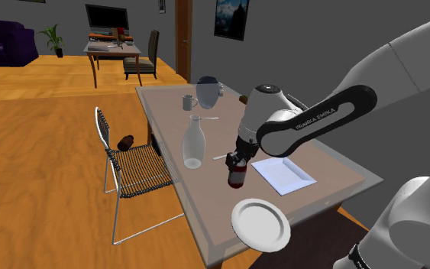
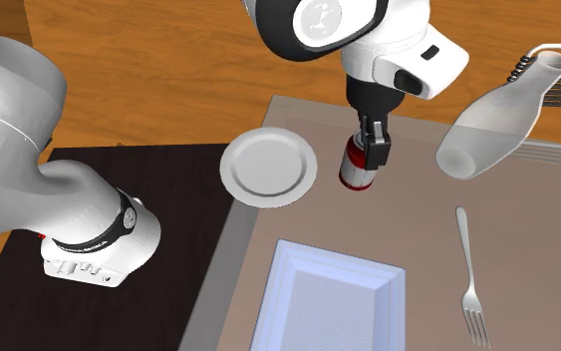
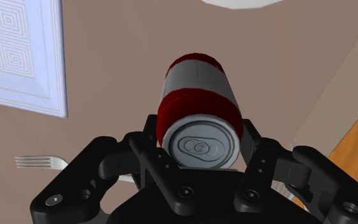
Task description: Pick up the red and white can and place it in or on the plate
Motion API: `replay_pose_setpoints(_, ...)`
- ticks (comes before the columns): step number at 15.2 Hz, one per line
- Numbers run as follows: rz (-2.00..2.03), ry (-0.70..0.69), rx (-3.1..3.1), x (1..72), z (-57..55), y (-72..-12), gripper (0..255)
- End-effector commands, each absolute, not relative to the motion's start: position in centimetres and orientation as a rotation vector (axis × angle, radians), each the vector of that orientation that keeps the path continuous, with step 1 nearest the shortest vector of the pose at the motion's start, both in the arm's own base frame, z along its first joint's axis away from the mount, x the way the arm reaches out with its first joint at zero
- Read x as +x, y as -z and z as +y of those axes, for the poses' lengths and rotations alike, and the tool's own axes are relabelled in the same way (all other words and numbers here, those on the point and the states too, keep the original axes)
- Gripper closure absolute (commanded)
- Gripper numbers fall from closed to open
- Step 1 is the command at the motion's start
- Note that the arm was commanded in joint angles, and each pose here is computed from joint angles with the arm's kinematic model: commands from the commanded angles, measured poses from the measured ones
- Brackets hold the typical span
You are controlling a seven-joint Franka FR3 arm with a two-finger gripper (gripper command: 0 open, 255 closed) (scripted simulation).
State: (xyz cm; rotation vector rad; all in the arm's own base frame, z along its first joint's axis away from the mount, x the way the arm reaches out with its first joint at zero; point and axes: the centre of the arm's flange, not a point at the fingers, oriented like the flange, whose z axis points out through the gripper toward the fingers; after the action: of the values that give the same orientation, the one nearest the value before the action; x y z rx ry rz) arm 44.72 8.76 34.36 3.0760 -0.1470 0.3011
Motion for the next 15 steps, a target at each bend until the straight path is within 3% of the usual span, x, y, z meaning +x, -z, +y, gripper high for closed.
replay_pose_setpoints(1,-0.147,-0.301,3.076,44.7,8.8,-35.4,255)
replay_pose_setpoints(10,-0.147,-0.301,3.076,44.7,8.8,-39.9,255)
replay_pose_setpoints(15,-0.147,-0.301,3.076,38.5,10.6,-41.1,255)
